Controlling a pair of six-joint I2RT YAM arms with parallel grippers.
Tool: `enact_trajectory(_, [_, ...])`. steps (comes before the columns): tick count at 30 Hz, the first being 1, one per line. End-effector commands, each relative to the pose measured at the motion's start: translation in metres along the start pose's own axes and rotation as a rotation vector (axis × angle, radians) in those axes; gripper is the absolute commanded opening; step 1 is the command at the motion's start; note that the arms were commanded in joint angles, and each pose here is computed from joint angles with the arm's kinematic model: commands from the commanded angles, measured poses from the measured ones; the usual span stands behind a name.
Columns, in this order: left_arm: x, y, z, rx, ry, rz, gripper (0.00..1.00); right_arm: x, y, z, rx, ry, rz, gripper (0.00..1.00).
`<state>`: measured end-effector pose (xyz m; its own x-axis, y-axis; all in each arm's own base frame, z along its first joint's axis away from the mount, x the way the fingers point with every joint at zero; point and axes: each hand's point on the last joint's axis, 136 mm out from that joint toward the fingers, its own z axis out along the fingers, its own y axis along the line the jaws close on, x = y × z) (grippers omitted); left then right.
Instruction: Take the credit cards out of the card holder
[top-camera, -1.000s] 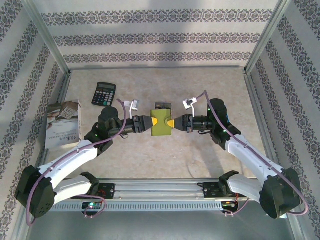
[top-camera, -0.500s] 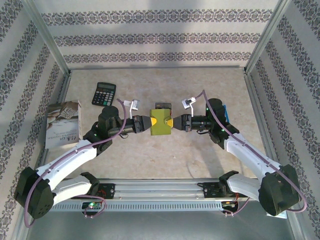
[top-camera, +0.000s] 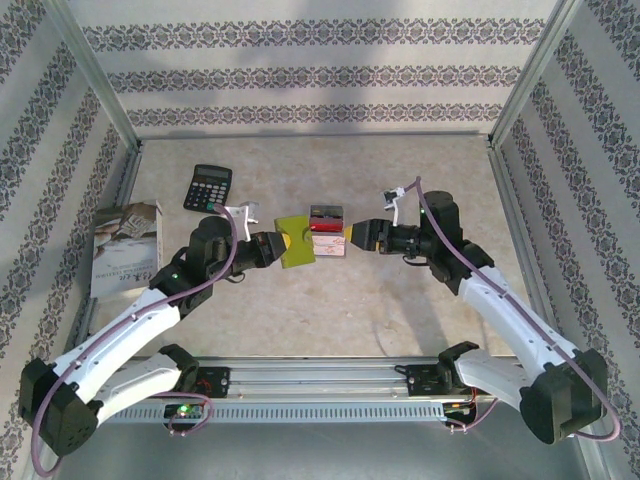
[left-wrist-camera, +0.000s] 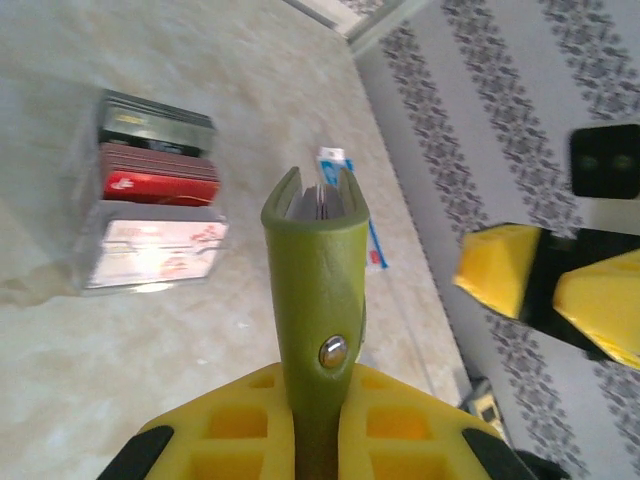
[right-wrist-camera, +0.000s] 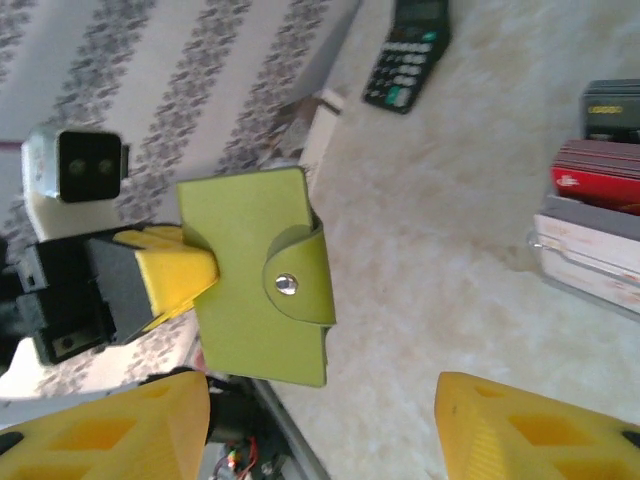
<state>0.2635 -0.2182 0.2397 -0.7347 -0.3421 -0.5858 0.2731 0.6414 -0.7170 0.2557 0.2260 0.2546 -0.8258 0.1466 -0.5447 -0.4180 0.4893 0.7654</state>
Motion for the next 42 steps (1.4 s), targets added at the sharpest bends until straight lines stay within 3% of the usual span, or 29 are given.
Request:
enact_trajectory(1, [-0.011,0.009,-0.01,-0.12,-0.056,0.033,0.0,0.006,-0.017,-0.01,0.222,0.009,-0.016,0.55])
enact_trajectory(11, [-0.008,0.01,-0.002,-0.215,-0.046,0.055,0.0,0.013,0.006,0.013,0.347,0.044,-0.062,0.51])
enact_trajectory(26, [-0.003,-0.002,0.007,-0.187,-0.031,0.065,0.0,0.029,0.028,0.089,0.273,0.139,-0.064,0.48])
enact_trajectory(42, [-0.002,-0.01,0.008,-0.156,-0.025,0.076,0.0,0.029,0.021,0.117,0.279,0.157,-0.075,0.41])
